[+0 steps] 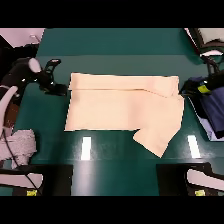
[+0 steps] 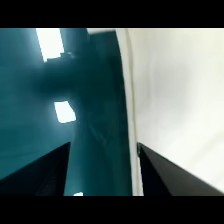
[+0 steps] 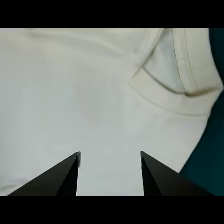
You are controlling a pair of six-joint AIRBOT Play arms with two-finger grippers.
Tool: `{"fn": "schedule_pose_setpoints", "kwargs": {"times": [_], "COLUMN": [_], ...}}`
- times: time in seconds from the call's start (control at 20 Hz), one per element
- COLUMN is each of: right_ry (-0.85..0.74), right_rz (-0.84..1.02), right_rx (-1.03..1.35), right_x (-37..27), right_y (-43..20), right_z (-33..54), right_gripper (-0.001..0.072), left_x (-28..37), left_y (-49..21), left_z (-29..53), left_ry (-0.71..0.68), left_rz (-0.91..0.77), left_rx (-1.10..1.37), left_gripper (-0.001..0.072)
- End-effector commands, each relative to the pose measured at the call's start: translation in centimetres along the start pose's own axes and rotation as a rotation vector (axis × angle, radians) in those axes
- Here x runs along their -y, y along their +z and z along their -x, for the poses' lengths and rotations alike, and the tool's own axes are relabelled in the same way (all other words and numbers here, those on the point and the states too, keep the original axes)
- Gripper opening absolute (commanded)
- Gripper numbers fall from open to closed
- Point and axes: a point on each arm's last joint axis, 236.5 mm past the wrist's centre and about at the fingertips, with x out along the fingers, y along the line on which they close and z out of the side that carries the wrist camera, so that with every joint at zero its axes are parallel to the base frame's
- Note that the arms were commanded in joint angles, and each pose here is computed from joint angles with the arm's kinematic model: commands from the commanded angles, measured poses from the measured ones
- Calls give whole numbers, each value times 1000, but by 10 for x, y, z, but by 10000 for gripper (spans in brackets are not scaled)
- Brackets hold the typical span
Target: Fold the shirts.
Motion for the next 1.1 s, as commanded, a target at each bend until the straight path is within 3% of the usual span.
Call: {"fn": "schedule_pose_setpoints", "kwargs": {"times": [0.0, 0.3, 0.8, 0.9, 1.0, 1.05], "right_ry": [4, 62, 141, 143, 152, 157], "right_rz": [3, -5, 12, 5, -20, -36], "right_rx": [-13, 36, 59, 22, -38, -73], "right_x": [5, -12, -36, -34, -31, -29], "right_y": [-43, -68, -61, -71, -89, -102], "right_z": [20, 17, 33, 26, 11, 1], "right_gripper": [446, 446, 446, 446, 446, 446], "left_x": [30, 25, 45, 46, 48, 49], "left_y": [-50, -148, -155, -155, -154, -155], "left_z": [14, -17, -35, -34, -34, -33], "left_ry": [-250, -313, -396, -402, -409, -413], "left_rz": [119, 241, 324, 322, 320, 311], "left_rx": [-30, -169, -146, -145, -142, -146], "left_gripper": [499, 499, 493, 123, 92, 25]}}
